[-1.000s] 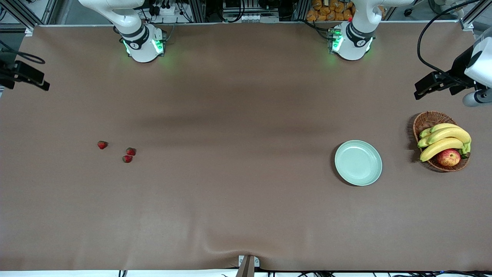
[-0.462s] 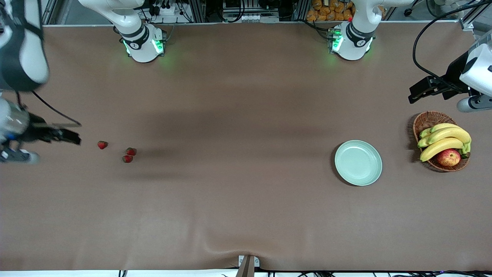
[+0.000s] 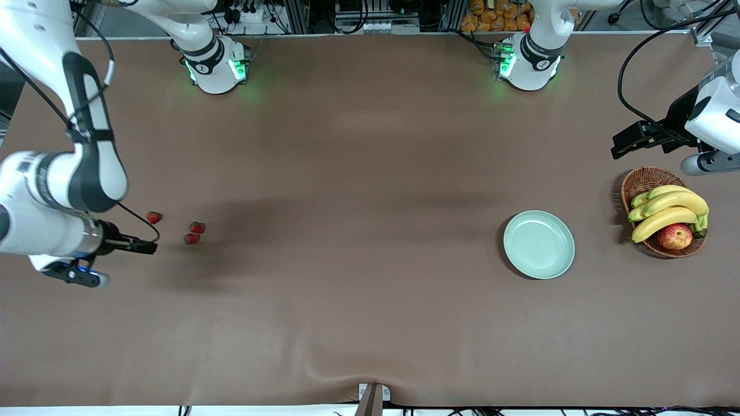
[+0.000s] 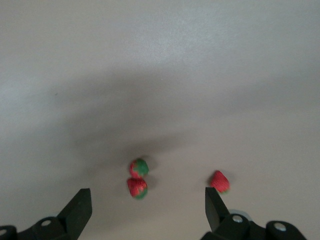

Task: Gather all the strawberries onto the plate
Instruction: 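Reach the right gripper down and grasp a red strawberry, then carry the strawberry with the right gripper toward the table middle, then set the strawberry down with the right gripper while the left gripper approaches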

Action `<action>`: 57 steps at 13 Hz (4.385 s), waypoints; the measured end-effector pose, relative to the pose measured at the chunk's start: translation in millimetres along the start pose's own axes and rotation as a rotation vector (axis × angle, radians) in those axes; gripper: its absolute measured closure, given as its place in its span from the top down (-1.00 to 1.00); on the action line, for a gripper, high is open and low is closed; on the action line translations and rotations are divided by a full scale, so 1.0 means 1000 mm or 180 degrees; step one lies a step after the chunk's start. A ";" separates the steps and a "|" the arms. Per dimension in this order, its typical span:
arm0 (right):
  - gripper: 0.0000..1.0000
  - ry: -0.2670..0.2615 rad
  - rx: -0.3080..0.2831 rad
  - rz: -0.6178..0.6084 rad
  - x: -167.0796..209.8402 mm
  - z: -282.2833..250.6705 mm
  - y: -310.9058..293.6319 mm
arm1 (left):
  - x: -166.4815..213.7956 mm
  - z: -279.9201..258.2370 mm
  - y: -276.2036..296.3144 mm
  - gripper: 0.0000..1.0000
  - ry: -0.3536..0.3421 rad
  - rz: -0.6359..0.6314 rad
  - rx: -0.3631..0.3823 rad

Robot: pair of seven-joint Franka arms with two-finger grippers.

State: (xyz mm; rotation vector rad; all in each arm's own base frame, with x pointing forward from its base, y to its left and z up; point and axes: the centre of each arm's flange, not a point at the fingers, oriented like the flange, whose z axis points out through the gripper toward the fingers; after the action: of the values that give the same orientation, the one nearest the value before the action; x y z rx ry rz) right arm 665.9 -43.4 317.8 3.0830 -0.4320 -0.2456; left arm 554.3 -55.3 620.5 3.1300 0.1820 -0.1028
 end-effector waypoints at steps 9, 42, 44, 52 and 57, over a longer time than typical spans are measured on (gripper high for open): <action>1.00 -0.0188 0.0178 0.0191 -0.008 0.125 -0.013 | 0.005 0.004 0.009 1.00 0.0059 0.0041 -0.0012; -0.43 0.0086 0.1542 0.0071 -0.164 0.096 -0.399 | 0.002 0.031 0.044 1.00 -0.0094 0.0242 0.0025; -0.43 0.0004 0.1659 0.0125 -0.181 0.111 -0.423 | 0.001 0.043 0.050 1.00 -0.0168 0.0278 0.0044; -0.12 0.0026 0.2009 0.0264 -0.231 0.166 -0.499 | -0.003 0.073 0.074 1.00 -0.0228 0.0413 0.0063; 0.92 0.0147 0.2133 0.0417 -0.205 0.141 -0.490 | 0.001 0.177 0.133 1.00 -0.0050 0.0243 -0.0025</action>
State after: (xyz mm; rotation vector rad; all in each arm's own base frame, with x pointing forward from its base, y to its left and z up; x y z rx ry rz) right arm 581.7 484.5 190.4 3.6649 -0.8679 -0.0228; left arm 559.4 -188.6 443.9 3.1226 0.0627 -0.1261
